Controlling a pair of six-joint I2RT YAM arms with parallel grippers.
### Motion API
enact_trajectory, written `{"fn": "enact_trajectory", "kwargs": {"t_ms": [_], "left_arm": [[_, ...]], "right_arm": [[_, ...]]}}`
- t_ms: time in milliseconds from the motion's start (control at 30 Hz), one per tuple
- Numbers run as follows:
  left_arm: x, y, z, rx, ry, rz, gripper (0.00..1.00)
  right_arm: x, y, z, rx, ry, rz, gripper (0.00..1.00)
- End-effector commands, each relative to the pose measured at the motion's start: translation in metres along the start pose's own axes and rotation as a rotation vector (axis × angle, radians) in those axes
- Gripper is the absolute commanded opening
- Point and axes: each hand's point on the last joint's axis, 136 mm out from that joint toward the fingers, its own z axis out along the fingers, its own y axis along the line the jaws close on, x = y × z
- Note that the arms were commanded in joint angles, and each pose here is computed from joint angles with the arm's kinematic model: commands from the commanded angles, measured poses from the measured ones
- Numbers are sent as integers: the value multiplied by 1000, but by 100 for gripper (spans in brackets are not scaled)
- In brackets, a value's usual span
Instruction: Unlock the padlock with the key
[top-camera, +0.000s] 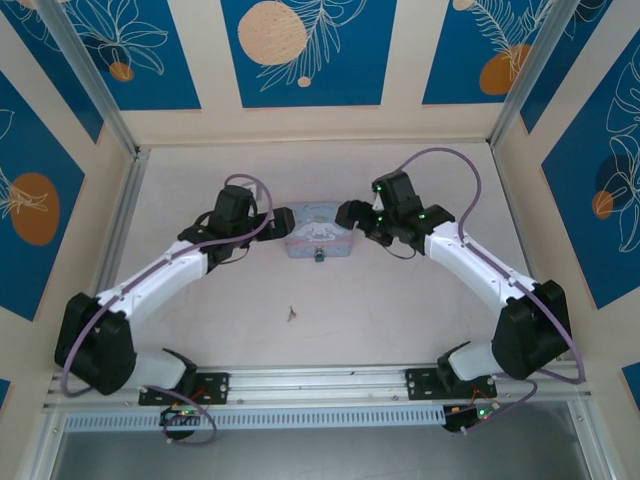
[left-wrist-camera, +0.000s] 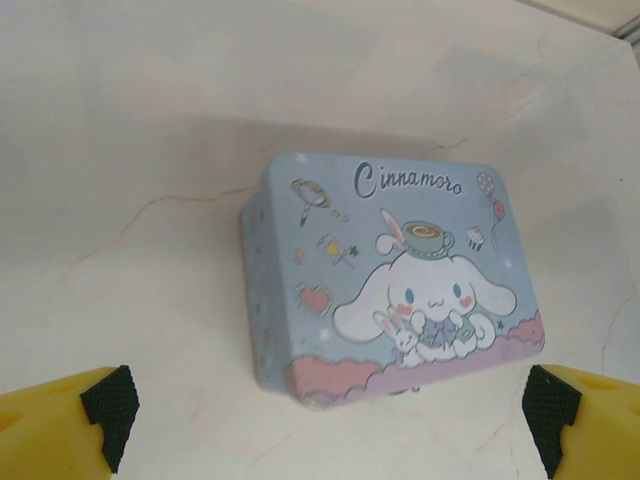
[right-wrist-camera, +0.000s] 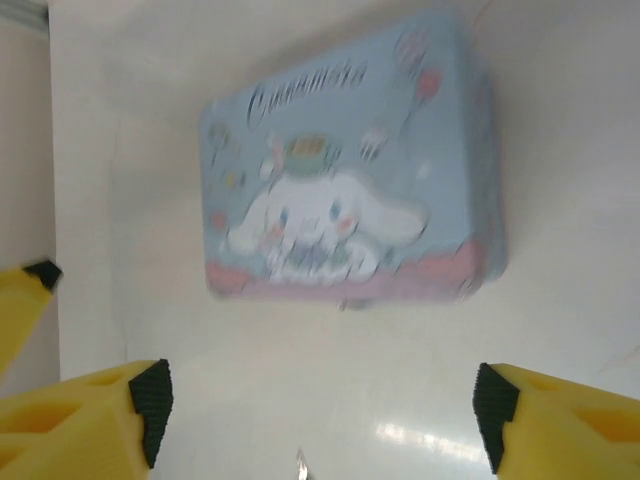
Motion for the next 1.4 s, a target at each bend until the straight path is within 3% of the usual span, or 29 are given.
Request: {"fn": "enact_trajectory", "kwargs": {"t_ms": [0, 167, 367, 500, 767, 1367], "left_arm": [[17, 33, -21, -120, 47, -17, 100], [17, 56, -53, -173, 40, -69, 100], [19, 85, -70, -184, 46, -171, 100], [25, 99, -64, -184, 67, -201, 100], [18, 115, -56, -155, 62, -261, 100], [6, 113, -39, -75, 59, -310, 100]], "right_arm": [[52, 6, -6, 51, 119, -41, 77], [111, 24, 9, 147, 221, -73, 71], [158, 37, 47, 301, 308, -90, 62], [173, 36, 74, 398, 330, -61, 55], [195, 33, 105, 488, 368, -9, 53], [222, 27, 124, 605, 448, 17, 49]]}}
